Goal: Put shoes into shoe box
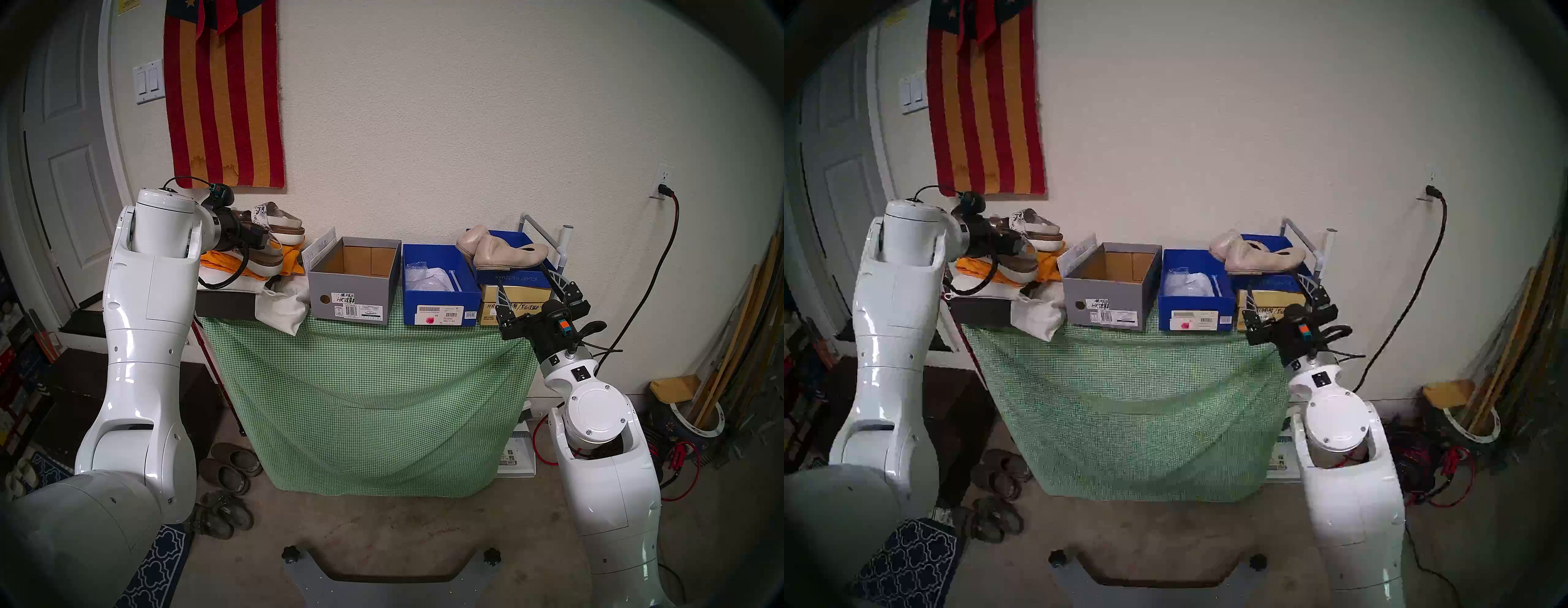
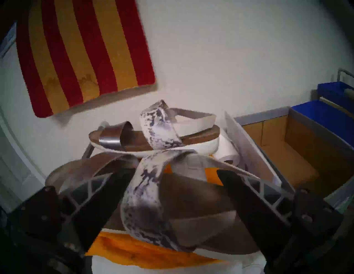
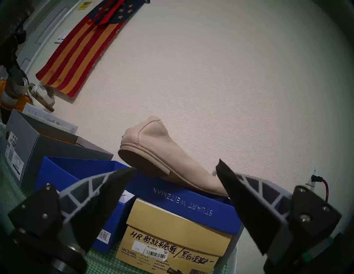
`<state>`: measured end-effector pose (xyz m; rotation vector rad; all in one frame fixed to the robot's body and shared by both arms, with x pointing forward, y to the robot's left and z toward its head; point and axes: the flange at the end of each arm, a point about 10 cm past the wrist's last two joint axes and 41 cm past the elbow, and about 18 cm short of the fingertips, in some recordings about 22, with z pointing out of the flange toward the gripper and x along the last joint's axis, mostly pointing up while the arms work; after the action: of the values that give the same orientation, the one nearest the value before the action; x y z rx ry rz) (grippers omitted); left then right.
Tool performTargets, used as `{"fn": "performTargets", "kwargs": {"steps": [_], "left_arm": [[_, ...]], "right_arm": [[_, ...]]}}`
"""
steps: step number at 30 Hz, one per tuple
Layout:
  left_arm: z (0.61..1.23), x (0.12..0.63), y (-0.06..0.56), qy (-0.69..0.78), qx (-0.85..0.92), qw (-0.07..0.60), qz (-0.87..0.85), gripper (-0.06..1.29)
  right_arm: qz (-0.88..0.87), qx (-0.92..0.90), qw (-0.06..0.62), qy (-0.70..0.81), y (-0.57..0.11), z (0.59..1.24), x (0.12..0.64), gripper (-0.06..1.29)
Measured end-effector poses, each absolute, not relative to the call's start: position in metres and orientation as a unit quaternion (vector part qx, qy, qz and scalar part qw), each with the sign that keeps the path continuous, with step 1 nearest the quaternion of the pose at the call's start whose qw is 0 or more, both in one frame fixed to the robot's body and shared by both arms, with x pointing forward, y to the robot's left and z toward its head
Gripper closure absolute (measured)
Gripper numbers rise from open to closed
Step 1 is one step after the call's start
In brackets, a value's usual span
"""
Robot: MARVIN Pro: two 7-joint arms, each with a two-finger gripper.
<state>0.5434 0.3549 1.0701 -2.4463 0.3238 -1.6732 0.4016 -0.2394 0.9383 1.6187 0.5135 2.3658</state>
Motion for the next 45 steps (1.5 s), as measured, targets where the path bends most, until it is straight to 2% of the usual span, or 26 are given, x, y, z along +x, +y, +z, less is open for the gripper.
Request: {"fn": "performTargets", "kwargs": {"steps": [6,15,16,18,19,45], "left_arm": [[1.066,0.551,0.37,0.083,-0.815,0.113,-0.562,0.01],[1.066,0.557,0.369,0.084,-0.812,0.118,-0.565,0.01],[1.067,0.558,0.368,0.086,-0.812,0.117,-0.565,0.28],[1.069,0.557,0.367,0.092,-0.811,0.114,-0.566,1.25],[1.071,0.556,0.365,0.095,-0.81,0.114,-0.567,1.19],[1.103,0.516,0.34,0.133,-0.761,0.108,-0.626,1.21]], "right_arm": [[0.807,0.552,0.114,0.175,-0.239,0.938,0.402,0.01],[0.807,0.552,0.114,0.175,-0.239,0.938,0.402,0.01],[0.807,0.552,0.114,0.175,-0.239,0.938,0.402,0.01],[0.807,0.552,0.114,0.175,-0.239,0.938,0.402,0.01],[0.807,0.552,0.114,0.175,-0.239,0.938,0.402,0.01],[0.807,0.552,0.114,0.175,-0.239,0.938,0.402,0.01]]}}
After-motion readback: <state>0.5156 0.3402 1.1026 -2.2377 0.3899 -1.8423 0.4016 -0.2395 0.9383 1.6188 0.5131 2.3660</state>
